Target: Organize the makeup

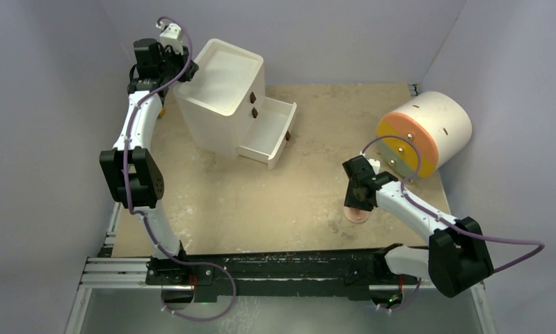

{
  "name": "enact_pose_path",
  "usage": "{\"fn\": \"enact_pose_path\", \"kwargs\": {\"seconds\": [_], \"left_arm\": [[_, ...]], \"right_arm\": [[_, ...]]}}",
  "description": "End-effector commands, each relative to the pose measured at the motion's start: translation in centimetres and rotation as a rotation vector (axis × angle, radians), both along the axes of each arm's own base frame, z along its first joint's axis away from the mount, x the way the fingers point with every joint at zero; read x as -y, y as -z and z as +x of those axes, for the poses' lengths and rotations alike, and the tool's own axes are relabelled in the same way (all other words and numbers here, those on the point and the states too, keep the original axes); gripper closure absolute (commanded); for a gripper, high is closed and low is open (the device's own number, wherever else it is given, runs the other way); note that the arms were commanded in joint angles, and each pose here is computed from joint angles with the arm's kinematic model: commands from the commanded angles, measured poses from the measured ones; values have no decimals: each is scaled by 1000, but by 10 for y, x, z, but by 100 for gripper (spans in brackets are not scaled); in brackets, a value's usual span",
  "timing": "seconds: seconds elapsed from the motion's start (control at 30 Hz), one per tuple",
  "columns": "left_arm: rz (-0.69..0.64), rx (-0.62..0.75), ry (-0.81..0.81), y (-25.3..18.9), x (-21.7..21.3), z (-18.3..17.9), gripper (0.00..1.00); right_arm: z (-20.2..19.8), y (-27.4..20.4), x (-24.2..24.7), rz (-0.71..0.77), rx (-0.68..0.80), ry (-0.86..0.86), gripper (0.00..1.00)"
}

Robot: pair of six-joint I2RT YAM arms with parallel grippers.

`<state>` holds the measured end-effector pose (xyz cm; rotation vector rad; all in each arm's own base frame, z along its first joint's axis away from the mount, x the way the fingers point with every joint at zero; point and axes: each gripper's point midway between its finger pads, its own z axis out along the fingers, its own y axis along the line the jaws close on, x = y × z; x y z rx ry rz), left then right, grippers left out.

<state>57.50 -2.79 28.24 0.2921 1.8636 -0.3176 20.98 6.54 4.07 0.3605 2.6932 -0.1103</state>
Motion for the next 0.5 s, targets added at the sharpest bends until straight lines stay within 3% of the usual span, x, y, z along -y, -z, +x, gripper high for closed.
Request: {"fn": "enact_pose_path", "kwargs": {"seconds": [0.0,0.13,0.27,0.47], "left_arm": [[-25,-364,21,104,13,-37,100],[-24,-365,21,105,13,-36,100],[-25,-366,21,106,13,-36,100],[-25,-366,21,105,13,-37,100]], "right_arm": [[-6,9,-3,20,-28,21,59],[-6,11,-2,16,-31,25,62],[-7,14,-2,13,-39,25,79],[0,3,7,-36,-1,41,92]]}}
